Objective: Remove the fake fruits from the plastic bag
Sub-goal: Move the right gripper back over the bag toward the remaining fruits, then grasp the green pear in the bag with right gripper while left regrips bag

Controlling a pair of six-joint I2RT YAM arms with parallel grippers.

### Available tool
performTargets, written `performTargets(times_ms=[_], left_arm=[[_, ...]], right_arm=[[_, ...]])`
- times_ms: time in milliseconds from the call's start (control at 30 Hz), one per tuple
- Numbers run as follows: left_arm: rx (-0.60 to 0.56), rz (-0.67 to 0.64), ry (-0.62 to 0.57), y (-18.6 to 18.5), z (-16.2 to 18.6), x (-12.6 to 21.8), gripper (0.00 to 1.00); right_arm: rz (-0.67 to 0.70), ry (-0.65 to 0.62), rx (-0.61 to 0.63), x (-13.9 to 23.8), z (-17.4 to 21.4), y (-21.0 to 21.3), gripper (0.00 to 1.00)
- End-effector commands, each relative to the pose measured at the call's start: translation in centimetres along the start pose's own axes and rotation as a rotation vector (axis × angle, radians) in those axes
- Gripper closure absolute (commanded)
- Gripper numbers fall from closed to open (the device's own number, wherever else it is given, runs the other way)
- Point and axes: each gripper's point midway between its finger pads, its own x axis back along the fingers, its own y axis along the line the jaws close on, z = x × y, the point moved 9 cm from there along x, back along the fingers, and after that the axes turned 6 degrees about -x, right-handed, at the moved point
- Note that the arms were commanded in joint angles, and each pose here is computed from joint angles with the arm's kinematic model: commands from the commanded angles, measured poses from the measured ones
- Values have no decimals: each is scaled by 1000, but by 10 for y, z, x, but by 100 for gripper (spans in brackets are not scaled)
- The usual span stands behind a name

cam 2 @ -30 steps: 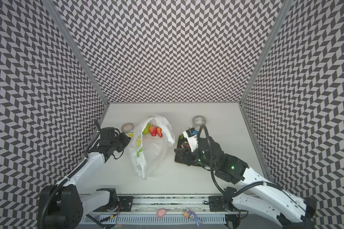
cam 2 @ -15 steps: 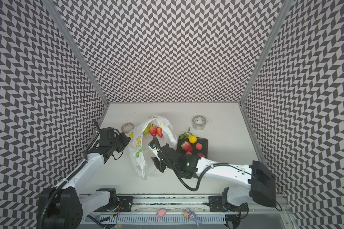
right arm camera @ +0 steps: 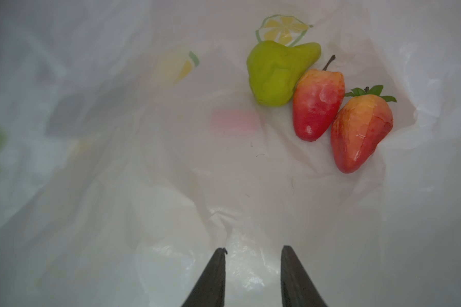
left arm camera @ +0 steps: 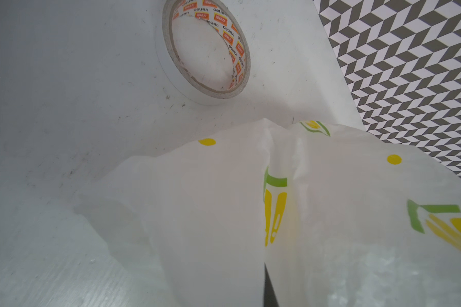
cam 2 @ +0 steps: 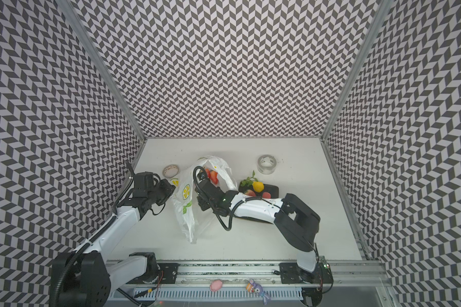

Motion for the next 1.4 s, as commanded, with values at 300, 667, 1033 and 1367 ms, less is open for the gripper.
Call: performTargets(times_ms=[300, 667, 1033, 1367], left_arm=[[-113, -160, -68, 5, -11, 32, 34], [-377, -138, -109, -58, -84, 39, 14], [-548, -71, 131, -82, -120, -89, 14], [-537, -9, 291, -63, -111, -165, 21]], right_arm=[[-80, 15, -399, -62, -9, -26, 57], [-178, 29, -472, -69, -9, -35, 49], [-294, -22, -624, -75, -40, -37, 46], [-300, -63, -687, -99, -58, -36, 37]])
